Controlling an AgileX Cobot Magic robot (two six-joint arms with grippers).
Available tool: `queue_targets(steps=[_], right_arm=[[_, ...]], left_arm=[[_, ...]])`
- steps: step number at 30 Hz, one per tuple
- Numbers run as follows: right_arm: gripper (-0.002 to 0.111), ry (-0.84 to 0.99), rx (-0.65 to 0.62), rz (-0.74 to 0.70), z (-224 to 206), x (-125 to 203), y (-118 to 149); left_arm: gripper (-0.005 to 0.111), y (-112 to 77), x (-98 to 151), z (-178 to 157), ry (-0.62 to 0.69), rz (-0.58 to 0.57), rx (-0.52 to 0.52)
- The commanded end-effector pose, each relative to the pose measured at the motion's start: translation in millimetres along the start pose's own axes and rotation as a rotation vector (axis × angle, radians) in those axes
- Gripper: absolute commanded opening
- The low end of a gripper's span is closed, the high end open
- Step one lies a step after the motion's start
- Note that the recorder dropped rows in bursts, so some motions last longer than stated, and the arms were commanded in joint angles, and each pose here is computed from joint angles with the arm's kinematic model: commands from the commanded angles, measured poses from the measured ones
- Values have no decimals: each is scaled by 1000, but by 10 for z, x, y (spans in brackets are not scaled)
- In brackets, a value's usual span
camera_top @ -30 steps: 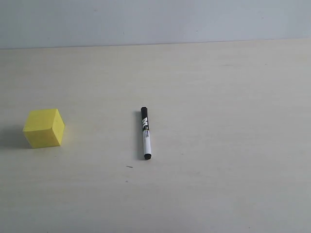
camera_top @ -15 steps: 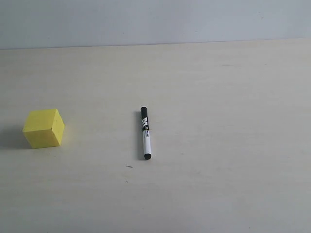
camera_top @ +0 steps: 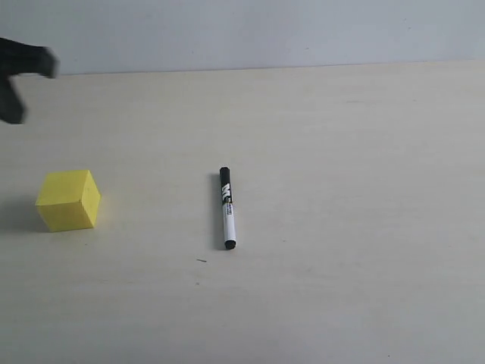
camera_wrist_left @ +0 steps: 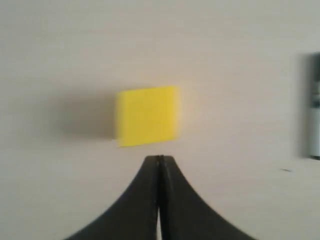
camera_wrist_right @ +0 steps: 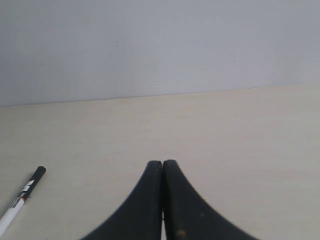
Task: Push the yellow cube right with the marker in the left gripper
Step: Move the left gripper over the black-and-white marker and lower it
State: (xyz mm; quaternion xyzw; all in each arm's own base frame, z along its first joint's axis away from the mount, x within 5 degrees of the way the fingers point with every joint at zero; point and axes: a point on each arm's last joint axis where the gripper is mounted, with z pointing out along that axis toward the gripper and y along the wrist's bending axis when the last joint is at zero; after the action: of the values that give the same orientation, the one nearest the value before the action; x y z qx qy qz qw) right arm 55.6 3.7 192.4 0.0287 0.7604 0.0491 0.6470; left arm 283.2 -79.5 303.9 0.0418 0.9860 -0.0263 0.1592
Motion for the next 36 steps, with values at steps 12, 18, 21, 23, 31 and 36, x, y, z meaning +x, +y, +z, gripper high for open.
queue_targets(steps=[12, 18, 21, 23, 31, 36], right_arm=[[0, -6, 4, -5, 0, 10, -4], [0, -6, 4, -5, 0, 10, -4], [0, -6, 4, -5, 0, 10, -4], [0, -6, 4, -5, 0, 10, -4], [0, -6, 4, -5, 0, 10, -4], [0, -6, 4, -5, 0, 10, -4]], left_arm=[[0, -2131, -65, 957, 10, 158, 234], [41, -2312, -107, 1238, 55, 168, 209], [65, -2286, -119, 1207, 80, 178, 177], [57, -2259, -163, 1192, 64, 162, 137], [55, -2217, -61, 1549, 202, 94, -8], [55, -2297, -81, 1653, 237, 43, 1]])
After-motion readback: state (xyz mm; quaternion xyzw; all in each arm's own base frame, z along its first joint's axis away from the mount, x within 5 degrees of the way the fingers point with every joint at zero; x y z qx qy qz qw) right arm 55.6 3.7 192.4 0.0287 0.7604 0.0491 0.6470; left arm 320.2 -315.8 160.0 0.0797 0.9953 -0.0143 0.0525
